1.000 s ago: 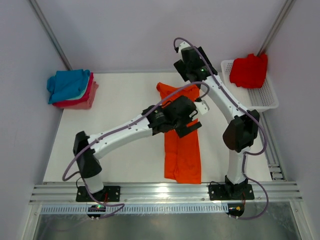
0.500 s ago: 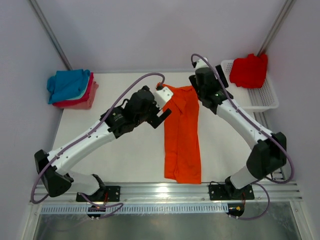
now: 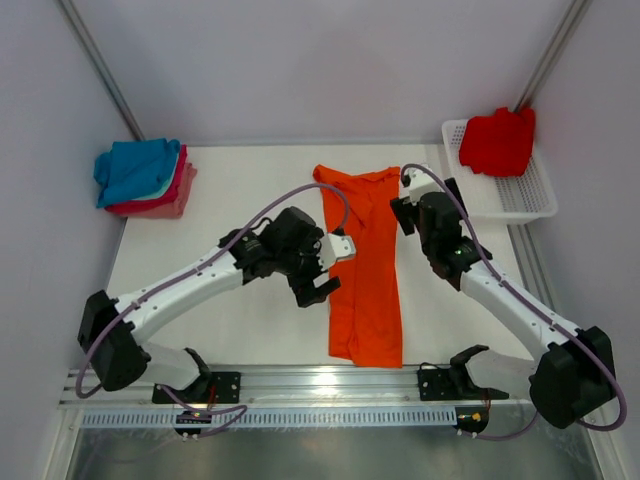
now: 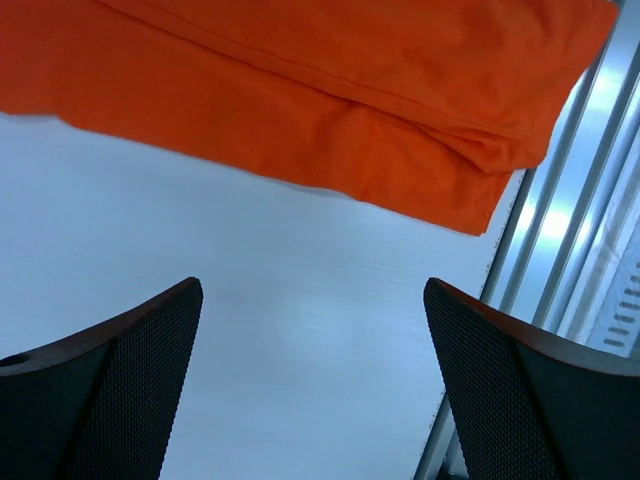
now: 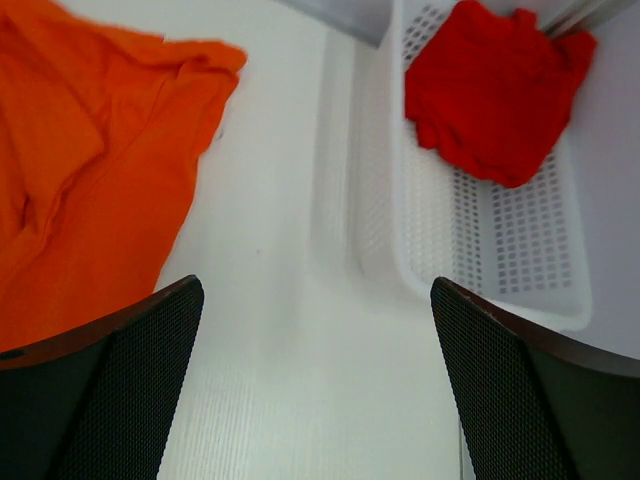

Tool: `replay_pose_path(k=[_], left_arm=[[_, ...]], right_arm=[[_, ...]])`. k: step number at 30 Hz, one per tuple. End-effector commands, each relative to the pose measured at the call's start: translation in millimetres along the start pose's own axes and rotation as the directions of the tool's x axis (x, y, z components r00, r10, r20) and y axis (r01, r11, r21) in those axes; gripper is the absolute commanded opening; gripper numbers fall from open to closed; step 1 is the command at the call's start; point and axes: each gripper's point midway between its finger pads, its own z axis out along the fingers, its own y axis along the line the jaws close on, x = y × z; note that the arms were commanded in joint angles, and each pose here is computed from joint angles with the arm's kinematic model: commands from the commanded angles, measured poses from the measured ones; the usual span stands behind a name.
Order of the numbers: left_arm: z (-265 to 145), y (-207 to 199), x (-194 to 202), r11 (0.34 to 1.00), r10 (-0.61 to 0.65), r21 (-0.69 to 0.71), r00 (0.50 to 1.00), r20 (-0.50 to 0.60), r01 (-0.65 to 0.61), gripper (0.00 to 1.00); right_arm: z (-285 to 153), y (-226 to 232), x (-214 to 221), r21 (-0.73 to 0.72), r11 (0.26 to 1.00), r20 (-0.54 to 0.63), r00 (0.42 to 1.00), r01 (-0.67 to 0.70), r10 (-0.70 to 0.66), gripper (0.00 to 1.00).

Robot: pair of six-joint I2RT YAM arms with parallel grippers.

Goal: Fold and stack the t-shirts

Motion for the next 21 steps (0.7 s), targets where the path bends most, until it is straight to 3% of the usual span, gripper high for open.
replay_pose_path(k=[1,2,9,15,21], left_arm=[[16,-32,7,0.978,0.026,0.206,0.997,-0.066,-0.012,0.94],[19,-33,6,0.976,0.039,0.217,0.996,-0.076,-0.021,0.99],[55,-78,21,0.941,0.262,0.267,0.949,-0.176,-0.211,0.99],[72,-125,39,0.873,0.457,0.297,0.862,-0.220,-0.387,0.99],[93,-142,41,0.873,0.456,0.303,0.860,-0.230,-0.383,0.99]], right_arm=[[4,38,25,-0.169,0.985,-0.035,0.998,0.045,-0.051,0.99],[5,42,26,-0.181,0.982,-0.027,0.998,0.044,-0.050,0.99],[11,37,28,-0.144,0.987,-0.043,0.996,0.067,-0.074,0.99],[15,-6,23,0.109,0.992,-0.048,0.997,0.061,-0.056,0.99],[14,-16,24,0.148,0.988,-0.044,0.998,0.051,-0.045,0.99]])
